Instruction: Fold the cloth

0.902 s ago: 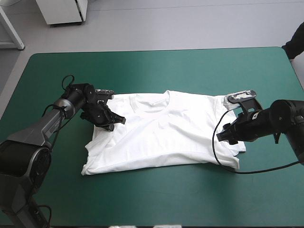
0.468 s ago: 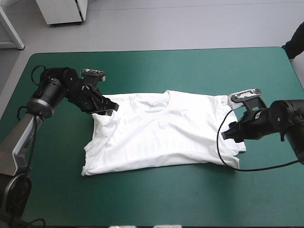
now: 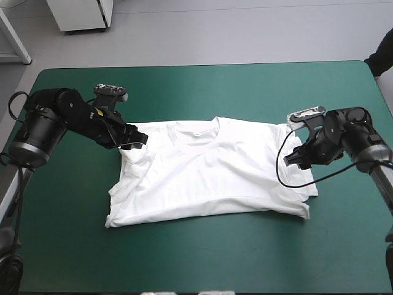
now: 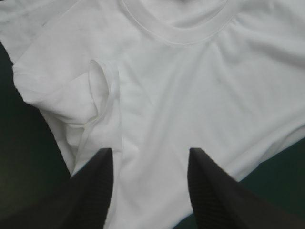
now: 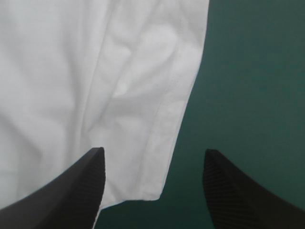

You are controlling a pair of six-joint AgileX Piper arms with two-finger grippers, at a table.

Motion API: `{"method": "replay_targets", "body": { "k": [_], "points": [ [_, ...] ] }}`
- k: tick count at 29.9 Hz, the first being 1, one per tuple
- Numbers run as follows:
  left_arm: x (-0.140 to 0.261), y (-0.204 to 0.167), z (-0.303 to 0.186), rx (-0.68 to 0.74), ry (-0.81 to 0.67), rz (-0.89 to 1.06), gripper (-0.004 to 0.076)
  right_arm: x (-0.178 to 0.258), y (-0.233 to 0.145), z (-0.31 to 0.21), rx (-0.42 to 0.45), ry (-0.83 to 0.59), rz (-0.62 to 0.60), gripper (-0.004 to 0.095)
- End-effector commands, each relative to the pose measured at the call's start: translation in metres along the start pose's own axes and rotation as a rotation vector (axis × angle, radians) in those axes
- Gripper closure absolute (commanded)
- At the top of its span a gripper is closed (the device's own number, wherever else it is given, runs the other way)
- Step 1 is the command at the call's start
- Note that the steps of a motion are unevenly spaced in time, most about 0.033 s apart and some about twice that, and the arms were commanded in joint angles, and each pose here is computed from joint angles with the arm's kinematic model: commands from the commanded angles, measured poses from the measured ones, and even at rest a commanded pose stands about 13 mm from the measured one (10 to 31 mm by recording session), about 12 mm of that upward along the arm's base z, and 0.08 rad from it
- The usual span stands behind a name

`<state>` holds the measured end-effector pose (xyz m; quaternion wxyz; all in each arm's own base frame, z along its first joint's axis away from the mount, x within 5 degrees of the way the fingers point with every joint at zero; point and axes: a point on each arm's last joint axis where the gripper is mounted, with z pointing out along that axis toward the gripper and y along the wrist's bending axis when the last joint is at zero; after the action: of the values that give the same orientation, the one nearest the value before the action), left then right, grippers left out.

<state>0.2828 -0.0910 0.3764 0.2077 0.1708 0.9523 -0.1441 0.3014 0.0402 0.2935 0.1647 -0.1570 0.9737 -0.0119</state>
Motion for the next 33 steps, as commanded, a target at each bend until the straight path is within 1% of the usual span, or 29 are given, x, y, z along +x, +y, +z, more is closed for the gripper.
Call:
{"method": "replay_targets", "body": {
  "k": [1, 8, 14, 19, 21, 25, 30, 33],
  "points": [
    [-0.001, -0.014, -0.025, 0.029, -0.094, 0.028, 0.0363, -0.014, -0.009, -0.006, 0.068, -0.050, 0.001, 0.0331],
    [0.000, -0.019, -0.026, 0.033, -0.096, 0.044, 0.0363, -0.023, -0.010, 0.024, 0.056, -0.011, 0.002, 0.0331],
    [0.000, -0.019, -0.026, 0.034, -0.093, 0.044, 0.0363, -0.024, -0.021, 0.052, 0.045, 0.051, 0.040, 0.0331],
    [0.000, -0.019, -0.026, 0.034, -0.096, 0.044, 0.0363, -0.024, -0.025, 0.062, 0.035, 0.066, 0.064, 0.0334],
    [0.000, -0.019, -0.026, 0.034, -0.096, 0.044, 0.0363, -0.024, -0.024, 0.065, 0.029, 0.076, 0.067, 0.0380],
    [0.000, -0.019, -0.026, 0.032, -0.098, 0.045, 0.0363, -0.024, -0.020, 0.074, -0.019, 0.099, 0.074, 0.0550],
    [0.000, -0.019, -0.026, 0.032, -0.095, 0.048, 0.0363, -0.024, -0.016, 0.083, -0.074, 0.120, 0.082, 0.0727],
    [0.002, -0.020, -0.029, 0.034, -0.096, 0.050, 0.0363, -0.024, -0.015, 0.087, -0.087, 0.128, 0.085, 0.0835]
  ]
}}
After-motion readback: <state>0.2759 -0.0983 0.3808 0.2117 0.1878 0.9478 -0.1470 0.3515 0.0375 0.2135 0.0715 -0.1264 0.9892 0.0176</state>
